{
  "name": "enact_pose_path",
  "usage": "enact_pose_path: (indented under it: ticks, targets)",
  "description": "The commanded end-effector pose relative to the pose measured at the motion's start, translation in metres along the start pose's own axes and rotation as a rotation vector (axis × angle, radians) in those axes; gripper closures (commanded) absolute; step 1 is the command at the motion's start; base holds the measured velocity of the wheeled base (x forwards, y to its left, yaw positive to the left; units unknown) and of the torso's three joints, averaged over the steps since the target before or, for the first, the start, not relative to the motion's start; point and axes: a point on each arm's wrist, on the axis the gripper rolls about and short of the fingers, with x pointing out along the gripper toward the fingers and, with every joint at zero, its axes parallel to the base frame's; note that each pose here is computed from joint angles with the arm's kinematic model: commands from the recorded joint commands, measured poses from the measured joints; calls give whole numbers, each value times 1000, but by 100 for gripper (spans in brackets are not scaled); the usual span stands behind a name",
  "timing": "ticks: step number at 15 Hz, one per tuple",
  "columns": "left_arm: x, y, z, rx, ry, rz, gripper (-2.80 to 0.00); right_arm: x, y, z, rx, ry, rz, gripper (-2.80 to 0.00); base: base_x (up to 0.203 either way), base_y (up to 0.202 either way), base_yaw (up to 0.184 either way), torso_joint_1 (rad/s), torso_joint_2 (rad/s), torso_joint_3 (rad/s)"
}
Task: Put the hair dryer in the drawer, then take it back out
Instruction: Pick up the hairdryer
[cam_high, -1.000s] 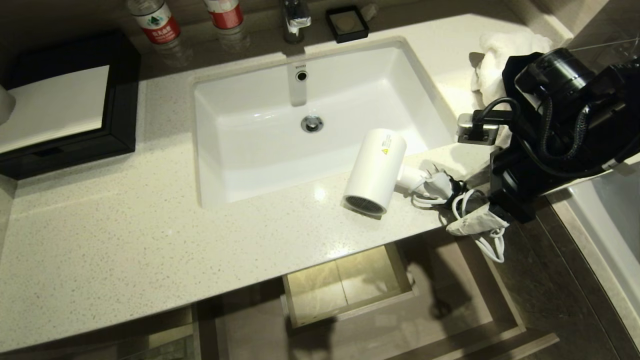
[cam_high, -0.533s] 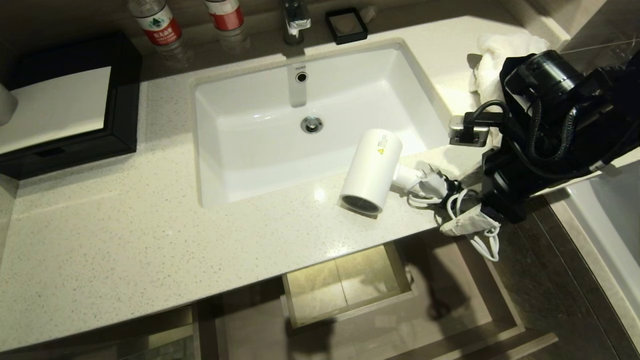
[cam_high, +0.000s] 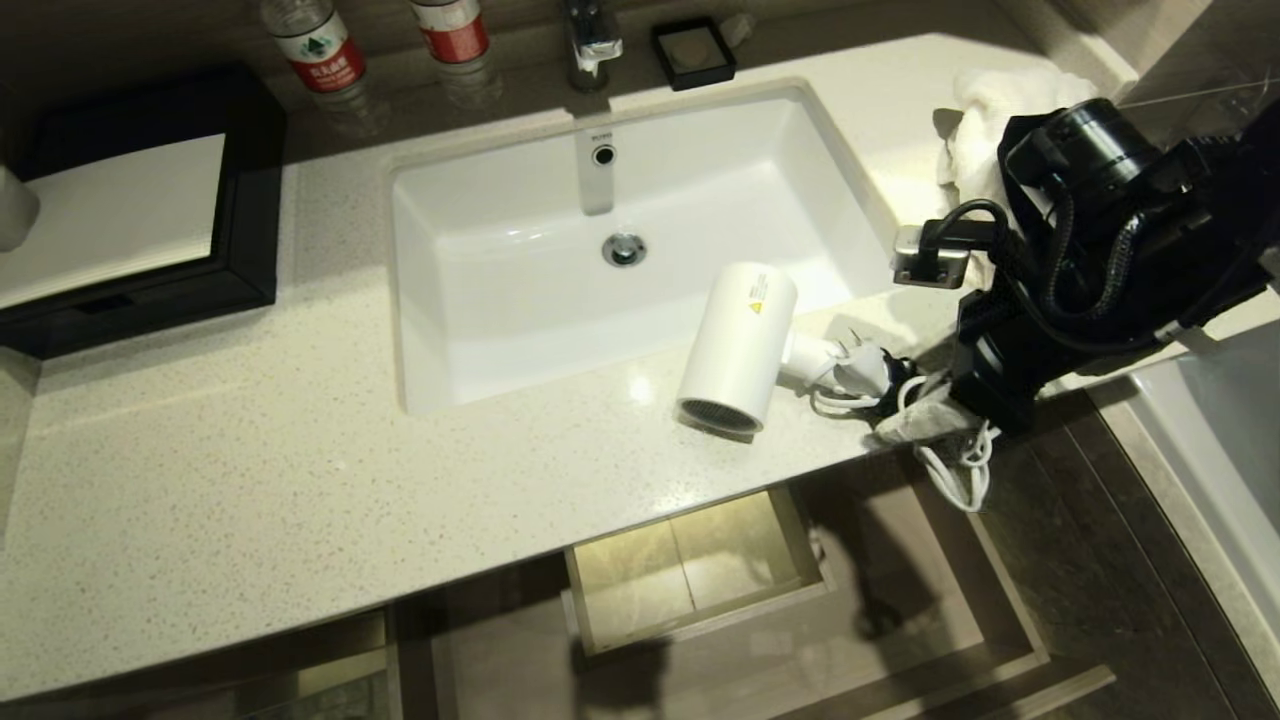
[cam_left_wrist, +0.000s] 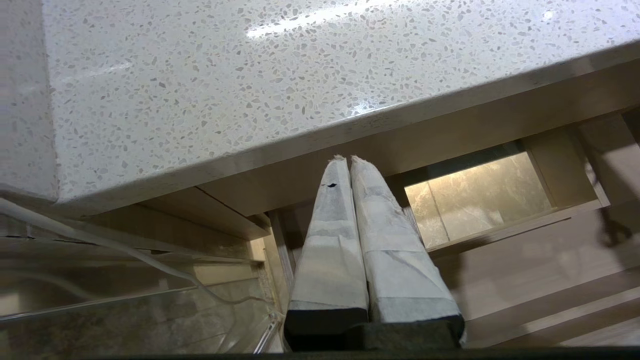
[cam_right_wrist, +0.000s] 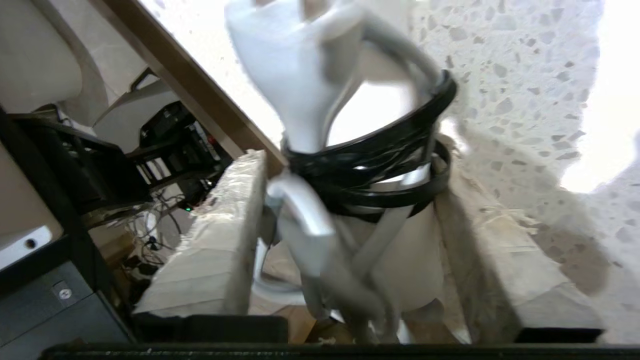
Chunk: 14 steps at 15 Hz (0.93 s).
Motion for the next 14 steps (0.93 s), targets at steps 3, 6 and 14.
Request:
enact_pose_path:
  ticks: [3, 6, 14]
  targets:
    - [0, 0, 0, 0, 1, 0, 0, -9, 0, 6, -22, -7, -60, 0, 0, 0, 0, 0, 0, 0]
    - [0, 0, 0, 0, -1, 0, 0, -21, -3, 15, -43, -65, -134, 0, 0, 0, 0, 14, -25, -14]
    - [0, 0, 0, 0, 1, 0, 0, -69, 13, 16, 77, -143, -235, 0, 0, 0, 0, 7, -8, -6]
